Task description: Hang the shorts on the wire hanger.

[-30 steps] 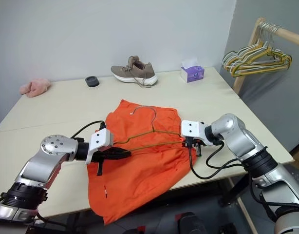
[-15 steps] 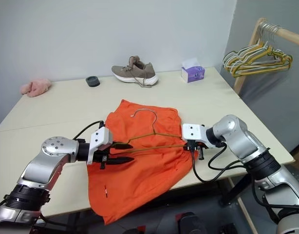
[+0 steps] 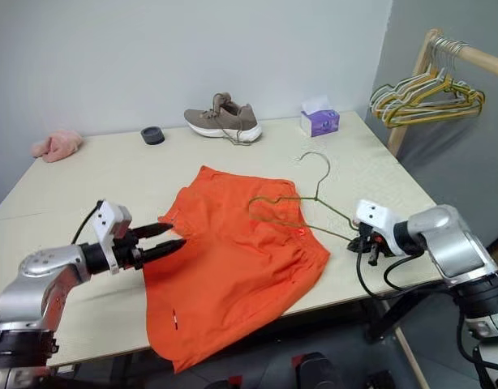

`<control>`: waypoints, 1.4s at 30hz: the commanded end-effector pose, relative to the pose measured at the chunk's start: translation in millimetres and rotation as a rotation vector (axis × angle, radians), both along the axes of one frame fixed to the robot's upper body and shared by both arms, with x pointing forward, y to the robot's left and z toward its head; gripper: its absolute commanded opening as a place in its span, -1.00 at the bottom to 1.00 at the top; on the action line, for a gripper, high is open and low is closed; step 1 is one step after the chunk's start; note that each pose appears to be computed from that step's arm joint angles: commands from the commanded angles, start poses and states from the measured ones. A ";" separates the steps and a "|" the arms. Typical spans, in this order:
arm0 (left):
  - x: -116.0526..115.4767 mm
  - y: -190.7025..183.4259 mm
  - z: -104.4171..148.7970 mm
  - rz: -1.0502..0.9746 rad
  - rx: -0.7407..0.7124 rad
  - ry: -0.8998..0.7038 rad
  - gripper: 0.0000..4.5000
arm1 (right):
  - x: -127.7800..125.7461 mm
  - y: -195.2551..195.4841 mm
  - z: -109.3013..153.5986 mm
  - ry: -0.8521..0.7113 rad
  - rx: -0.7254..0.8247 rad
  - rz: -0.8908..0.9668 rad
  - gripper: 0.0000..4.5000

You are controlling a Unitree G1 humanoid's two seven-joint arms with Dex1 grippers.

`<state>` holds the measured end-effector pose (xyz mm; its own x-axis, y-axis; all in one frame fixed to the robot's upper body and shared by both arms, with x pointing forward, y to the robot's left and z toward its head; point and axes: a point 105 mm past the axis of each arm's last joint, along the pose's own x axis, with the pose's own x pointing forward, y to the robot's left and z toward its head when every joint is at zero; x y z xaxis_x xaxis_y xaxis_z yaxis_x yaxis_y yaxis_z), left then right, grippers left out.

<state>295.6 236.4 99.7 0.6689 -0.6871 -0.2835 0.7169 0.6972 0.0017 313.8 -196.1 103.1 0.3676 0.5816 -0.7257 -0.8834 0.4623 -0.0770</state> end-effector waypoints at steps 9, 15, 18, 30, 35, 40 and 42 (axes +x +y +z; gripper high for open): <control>-17.5 -35.6 14.5 -0.122 0.072 -0.216 0.36 | -12.0 -35.9 -1.5 0.158 0.170 -0.304 -1.00; -18.3 -45.8 29.6 -0.191 0.006 -0.217 0.36 | -26.7 -38.2 -8.4 0.266 0.234 -0.376 -1.00; -20.6 -49.1 31.4 -0.228 -0.016 -0.187 0.36 | -32.6 -41.8 -14.1 0.304 0.232 -0.403 -1.00; -18.2 -54.1 33.2 -0.269 0.008 -0.173 0.36 | -50.4 -32.8 -20.3 0.388 0.186 -0.341 -1.00; -16.9 -53.2 30.6 -0.258 0.016 -0.176 0.36 | -49.7 -19.0 -11.6 0.423 0.217 -0.304 -1.00; -15.9 -54.2 29.7 -0.258 0.027 -0.184 0.36 | -40.6 -6.9 -21.4 0.497 0.231 -0.391 -1.00; -15.7 -54.7 29.7 -0.256 0.028 -0.188 0.36 | -36.9 -1.7 -21.8 0.515 0.247 -0.413 -1.00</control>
<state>277.9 183.9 119.6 0.5134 -0.8309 -0.2145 0.8581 0.4990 0.1211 270.2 -199.6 71.5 0.2131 0.6380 -0.7399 -0.5305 0.7115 0.4608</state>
